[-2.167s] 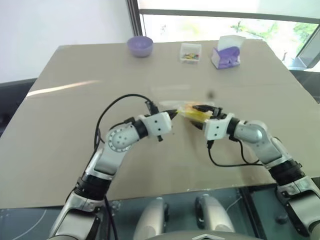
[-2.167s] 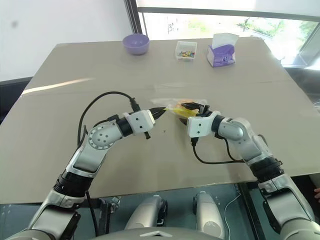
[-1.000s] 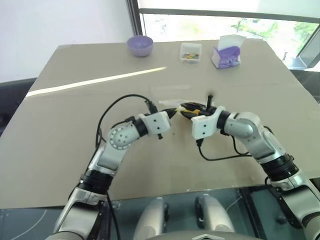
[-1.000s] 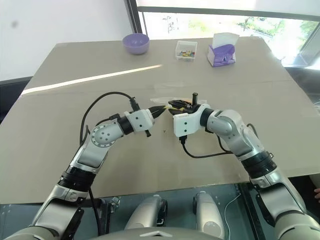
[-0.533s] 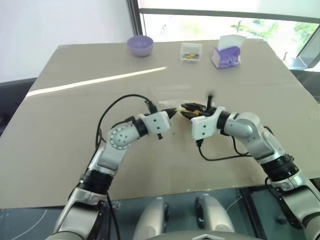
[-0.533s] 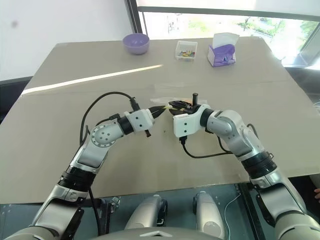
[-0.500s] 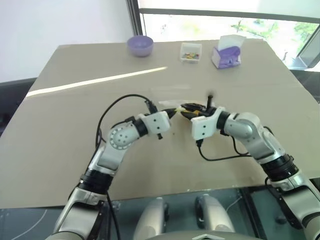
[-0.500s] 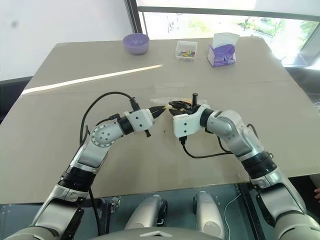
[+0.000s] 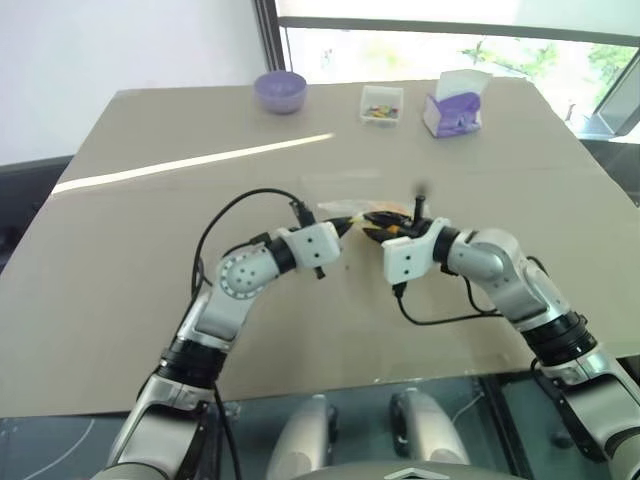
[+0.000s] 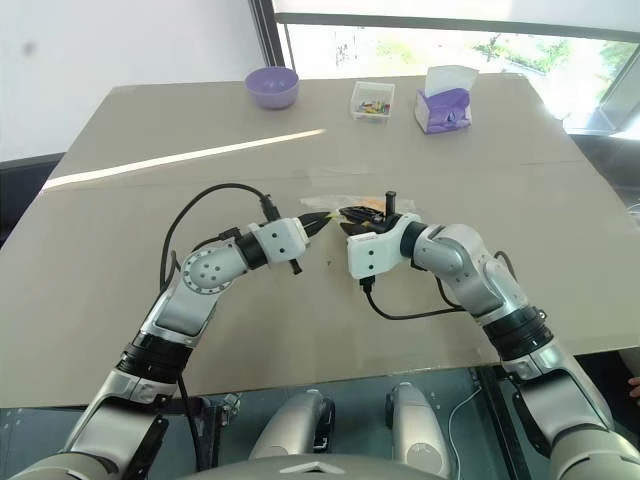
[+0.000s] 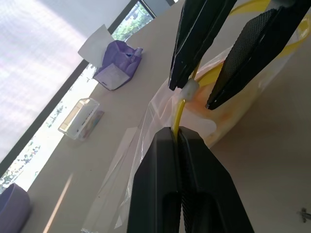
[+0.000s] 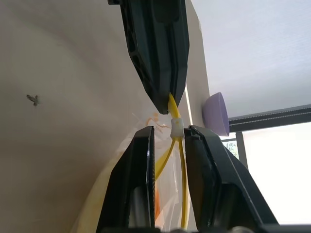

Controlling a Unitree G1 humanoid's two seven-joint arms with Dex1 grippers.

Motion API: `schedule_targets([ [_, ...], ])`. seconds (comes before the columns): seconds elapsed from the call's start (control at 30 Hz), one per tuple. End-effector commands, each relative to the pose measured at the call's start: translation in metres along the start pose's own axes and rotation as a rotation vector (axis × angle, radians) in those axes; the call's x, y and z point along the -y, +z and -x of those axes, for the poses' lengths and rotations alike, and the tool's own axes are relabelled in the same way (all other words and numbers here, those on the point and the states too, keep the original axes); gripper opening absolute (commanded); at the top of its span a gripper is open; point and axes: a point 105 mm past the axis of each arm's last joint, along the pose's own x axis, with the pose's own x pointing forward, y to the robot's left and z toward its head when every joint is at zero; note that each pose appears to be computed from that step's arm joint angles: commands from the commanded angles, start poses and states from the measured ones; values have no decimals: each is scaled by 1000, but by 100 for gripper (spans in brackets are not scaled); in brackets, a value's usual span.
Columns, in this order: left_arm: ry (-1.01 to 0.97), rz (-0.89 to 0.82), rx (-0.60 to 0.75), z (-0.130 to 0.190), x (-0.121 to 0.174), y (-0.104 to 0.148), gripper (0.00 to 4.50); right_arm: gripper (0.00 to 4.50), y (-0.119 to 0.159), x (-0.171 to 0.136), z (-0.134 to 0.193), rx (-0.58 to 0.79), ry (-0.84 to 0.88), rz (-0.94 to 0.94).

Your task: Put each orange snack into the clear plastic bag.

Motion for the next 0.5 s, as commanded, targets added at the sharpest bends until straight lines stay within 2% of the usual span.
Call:
schedule_targets([
  [0.03,33,-16,49,0,-10,13,0,105,4,9,0,19,-33,21],
  [0.5,37,-19,47,0,-10,13,0,105,6,14,-1,25,-54,26],
])
